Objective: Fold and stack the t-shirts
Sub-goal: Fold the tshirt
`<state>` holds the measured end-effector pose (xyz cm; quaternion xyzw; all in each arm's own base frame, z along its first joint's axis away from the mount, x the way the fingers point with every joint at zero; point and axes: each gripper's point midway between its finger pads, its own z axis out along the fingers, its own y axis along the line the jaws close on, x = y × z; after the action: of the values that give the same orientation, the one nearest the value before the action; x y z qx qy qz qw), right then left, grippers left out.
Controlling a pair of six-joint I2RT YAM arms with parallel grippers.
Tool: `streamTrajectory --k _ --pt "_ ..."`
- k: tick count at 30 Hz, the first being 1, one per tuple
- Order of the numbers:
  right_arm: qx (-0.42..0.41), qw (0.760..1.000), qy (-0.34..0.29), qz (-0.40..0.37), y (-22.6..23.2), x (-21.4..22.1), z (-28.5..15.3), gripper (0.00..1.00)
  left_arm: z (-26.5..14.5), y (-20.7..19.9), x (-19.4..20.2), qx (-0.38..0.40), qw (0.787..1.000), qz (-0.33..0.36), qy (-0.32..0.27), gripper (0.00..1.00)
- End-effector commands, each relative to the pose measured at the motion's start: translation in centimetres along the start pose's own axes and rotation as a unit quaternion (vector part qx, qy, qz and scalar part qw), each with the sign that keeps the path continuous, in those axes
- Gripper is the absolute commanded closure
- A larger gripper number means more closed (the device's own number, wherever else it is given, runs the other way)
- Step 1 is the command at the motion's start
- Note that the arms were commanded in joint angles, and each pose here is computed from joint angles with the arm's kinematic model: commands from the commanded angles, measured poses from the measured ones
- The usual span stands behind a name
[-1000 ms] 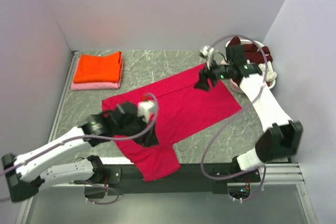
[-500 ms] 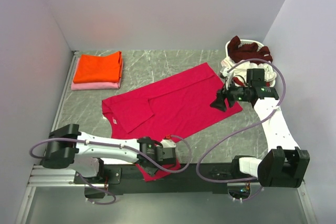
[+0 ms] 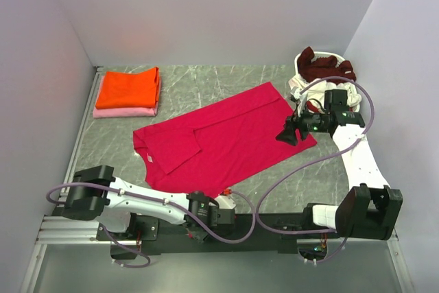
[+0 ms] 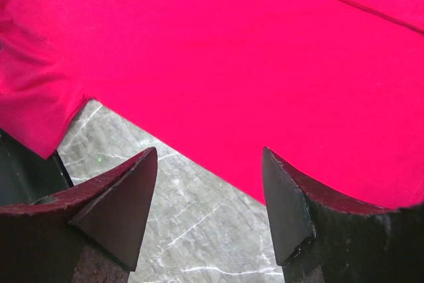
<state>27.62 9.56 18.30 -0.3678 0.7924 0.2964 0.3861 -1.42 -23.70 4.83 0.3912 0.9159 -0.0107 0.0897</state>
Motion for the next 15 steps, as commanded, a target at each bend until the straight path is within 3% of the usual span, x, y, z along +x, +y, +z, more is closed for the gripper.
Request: streamTrajectory --k 1,10,15 --pt "-0.003 1.000 -0.013 -0.006 0.0 -0.6 -0.5 0.30 0.8 -0.6 0.4 0.007 1.000 -0.002 0.011 0.55" --pt "-0.002 1.000 -0.016 0.001 0.0 -0.5 -0.7 0.30 3.2 0.7 1.5 -0.015 0.999 0.000 0.034 0.51" --pt "-0.003 1.000 -0.017 0.004 0.0 -0.4 -0.8 0.30 4.0 1.6 1.9 -0.013 0.999 -0.016 0.041 0.56"
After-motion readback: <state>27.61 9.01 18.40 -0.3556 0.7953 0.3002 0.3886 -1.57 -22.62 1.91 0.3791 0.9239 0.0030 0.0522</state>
